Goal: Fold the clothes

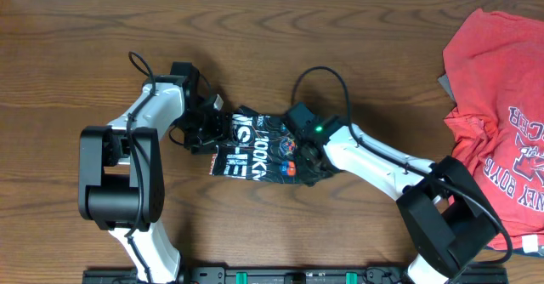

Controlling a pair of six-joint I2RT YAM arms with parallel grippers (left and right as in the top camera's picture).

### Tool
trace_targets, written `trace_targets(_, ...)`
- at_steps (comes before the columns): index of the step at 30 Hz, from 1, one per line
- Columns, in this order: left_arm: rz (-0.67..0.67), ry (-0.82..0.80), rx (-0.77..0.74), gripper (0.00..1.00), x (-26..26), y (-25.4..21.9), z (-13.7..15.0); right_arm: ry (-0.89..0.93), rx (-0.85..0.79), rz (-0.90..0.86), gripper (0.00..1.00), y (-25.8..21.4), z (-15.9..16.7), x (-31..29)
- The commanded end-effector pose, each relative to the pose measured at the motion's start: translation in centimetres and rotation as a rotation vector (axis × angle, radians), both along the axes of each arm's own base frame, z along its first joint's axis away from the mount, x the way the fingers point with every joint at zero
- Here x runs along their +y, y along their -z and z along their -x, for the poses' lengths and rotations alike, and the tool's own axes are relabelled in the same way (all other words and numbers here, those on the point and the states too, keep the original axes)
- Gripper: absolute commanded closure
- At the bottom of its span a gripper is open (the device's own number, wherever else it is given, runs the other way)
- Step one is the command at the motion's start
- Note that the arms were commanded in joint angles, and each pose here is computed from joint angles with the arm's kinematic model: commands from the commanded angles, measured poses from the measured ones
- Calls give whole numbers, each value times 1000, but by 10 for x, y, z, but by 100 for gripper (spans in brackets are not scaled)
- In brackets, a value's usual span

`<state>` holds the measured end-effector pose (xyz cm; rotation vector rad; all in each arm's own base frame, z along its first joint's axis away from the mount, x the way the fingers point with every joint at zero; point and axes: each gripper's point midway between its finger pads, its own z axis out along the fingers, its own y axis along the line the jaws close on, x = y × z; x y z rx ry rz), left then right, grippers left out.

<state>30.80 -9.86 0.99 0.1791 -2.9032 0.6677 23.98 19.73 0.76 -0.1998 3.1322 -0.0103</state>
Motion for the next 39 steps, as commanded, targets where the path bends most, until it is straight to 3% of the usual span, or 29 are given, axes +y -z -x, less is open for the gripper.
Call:
trace_targets(1,-18,18,35,37,3,9,12,119,-34,54,85,-1,-5,-11)
trace_targets(8,-16,10,-5,37,5,0,0,164,-149,16,81,-35,-27,-23)
trace_targets(11,-10,5,-97,37,5,-22,-21,196,-204,-36,77,-58,-37,-30)
trace_targets(14,-2,4,-255,37,3,-48,-52,119,-228,-136,75,-75,-43,-21)
trace_targets(18,10,4,-461,36,0,-69,-93,-16,-173,-288,74,-80,-34,7)
trace_targets(23,19,14,-576,36,-6,-68,-121,-63,-67,-375,74,-74,-12,31)
trace_targets(30,22,42,-504,36,-18,-34,-115,-154,33,-353,74,-47,16,57)
trace_targets(36,11,66,-374,37,-23,-8,-91,-185,108,-301,74,-19,32,64)
trace_targets(39,-59,64,-303,38,-11,7,-78,-186,124,-288,74,-8,33,65)
